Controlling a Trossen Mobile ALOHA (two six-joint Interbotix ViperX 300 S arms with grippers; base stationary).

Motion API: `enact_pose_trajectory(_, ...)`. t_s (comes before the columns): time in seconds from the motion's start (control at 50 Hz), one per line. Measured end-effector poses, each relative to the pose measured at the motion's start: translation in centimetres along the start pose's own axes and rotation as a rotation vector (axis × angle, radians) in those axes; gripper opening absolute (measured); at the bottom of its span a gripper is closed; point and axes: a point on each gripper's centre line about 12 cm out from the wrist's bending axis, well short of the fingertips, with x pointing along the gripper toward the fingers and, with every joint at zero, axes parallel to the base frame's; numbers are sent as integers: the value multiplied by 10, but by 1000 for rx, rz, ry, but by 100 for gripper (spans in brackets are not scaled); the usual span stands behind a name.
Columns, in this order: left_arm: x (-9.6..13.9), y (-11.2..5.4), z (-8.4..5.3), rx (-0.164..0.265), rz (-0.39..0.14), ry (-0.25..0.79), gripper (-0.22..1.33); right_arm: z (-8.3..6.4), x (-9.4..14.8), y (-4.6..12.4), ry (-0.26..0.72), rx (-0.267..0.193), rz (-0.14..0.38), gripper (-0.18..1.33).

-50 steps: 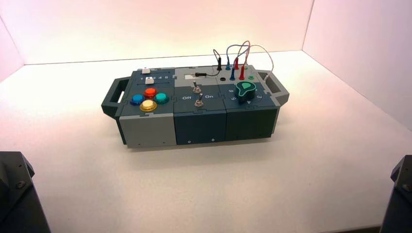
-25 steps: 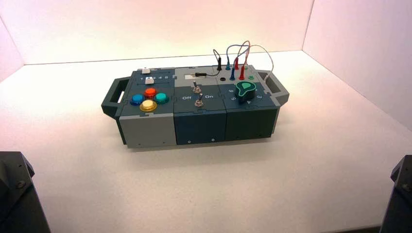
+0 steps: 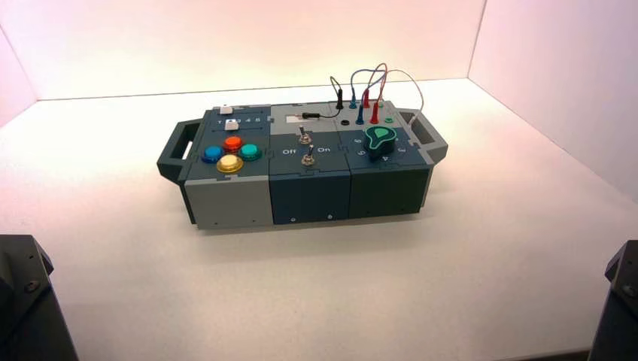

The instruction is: Pull the red wire.

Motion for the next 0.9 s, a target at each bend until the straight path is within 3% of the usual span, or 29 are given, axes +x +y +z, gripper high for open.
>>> enact_pose_trajectory(0.04, 0, 0, 0, 2, 0, 0, -17, 2, 8, 0, 34, 8, 2, 18)
enact_pose_trajectory(0.22, 1, 0, 1, 0, -1, 3, -17, 6, 35, 9, 139, -1, 35, 50)
enact_pose_trajectory(0.42, 5, 0, 1, -1, 4, 20, -17, 9, 75, 25, 269, -24, 71, 51)
enact_pose_trajectory(0.56, 4, -1, 3, -1, 3, 17, -17, 8, 110, 26, 375, -15, 51, 57)
enact_pose_trajectory(0.68, 3, -2, 6, 0, -1, 8, -17, 3, 140, 25, 460, -8, 28, 76)
enact_pose_trajectory(0.9, 3, -2, 8, 0, -2, 4, -17, -6, 185, 21, 562, 2, -5, 77)
